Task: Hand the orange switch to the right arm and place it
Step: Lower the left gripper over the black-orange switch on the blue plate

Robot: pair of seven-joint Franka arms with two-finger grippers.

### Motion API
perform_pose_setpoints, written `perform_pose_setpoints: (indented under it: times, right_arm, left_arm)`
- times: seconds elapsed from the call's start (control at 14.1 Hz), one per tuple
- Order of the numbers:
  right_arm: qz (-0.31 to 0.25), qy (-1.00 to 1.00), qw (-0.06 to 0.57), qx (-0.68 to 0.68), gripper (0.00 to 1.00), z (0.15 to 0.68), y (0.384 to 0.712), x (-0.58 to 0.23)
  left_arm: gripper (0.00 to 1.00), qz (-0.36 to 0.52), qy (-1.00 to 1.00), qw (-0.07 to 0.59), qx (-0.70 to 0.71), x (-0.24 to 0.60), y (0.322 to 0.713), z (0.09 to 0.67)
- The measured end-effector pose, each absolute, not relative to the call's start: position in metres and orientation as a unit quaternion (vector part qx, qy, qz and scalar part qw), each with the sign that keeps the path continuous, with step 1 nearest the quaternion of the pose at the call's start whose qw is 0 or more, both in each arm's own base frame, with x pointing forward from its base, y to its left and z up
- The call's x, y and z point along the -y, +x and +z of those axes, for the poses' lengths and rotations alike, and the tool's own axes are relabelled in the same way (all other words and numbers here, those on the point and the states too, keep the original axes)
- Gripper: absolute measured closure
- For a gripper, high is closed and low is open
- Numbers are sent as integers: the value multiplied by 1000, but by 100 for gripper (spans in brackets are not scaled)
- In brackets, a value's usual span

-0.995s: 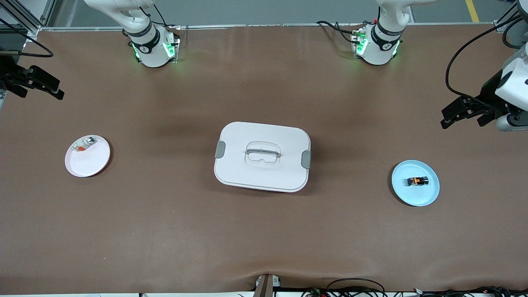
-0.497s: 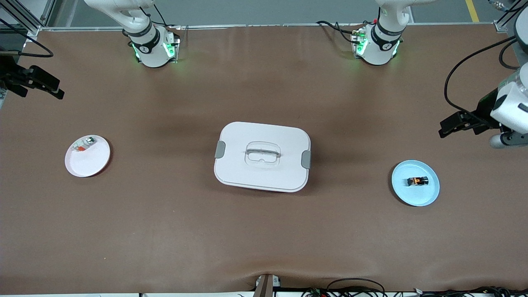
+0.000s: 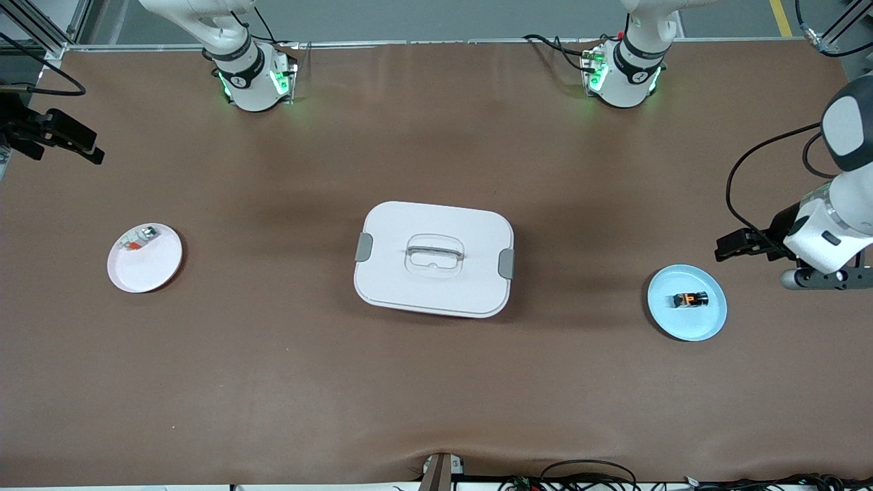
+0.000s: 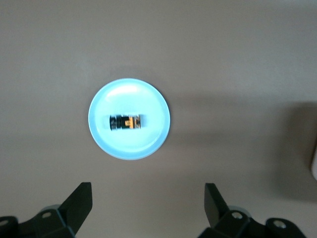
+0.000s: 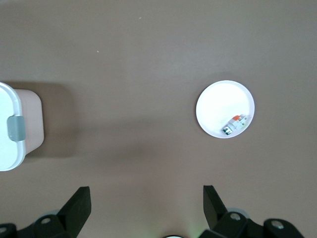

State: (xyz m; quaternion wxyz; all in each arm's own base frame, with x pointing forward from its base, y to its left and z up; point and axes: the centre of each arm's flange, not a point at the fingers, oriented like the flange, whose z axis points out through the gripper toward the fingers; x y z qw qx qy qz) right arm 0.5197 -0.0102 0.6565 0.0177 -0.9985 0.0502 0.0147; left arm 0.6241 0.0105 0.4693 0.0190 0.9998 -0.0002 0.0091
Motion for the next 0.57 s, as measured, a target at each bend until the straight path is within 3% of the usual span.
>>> perform_pose_setpoints:
  times: [0.57]
  right_arm:
    - [14,-998,31,-53,0,657,519,11]
  left_arm:
    - [0,30,998,-36,34,-30,609,349]
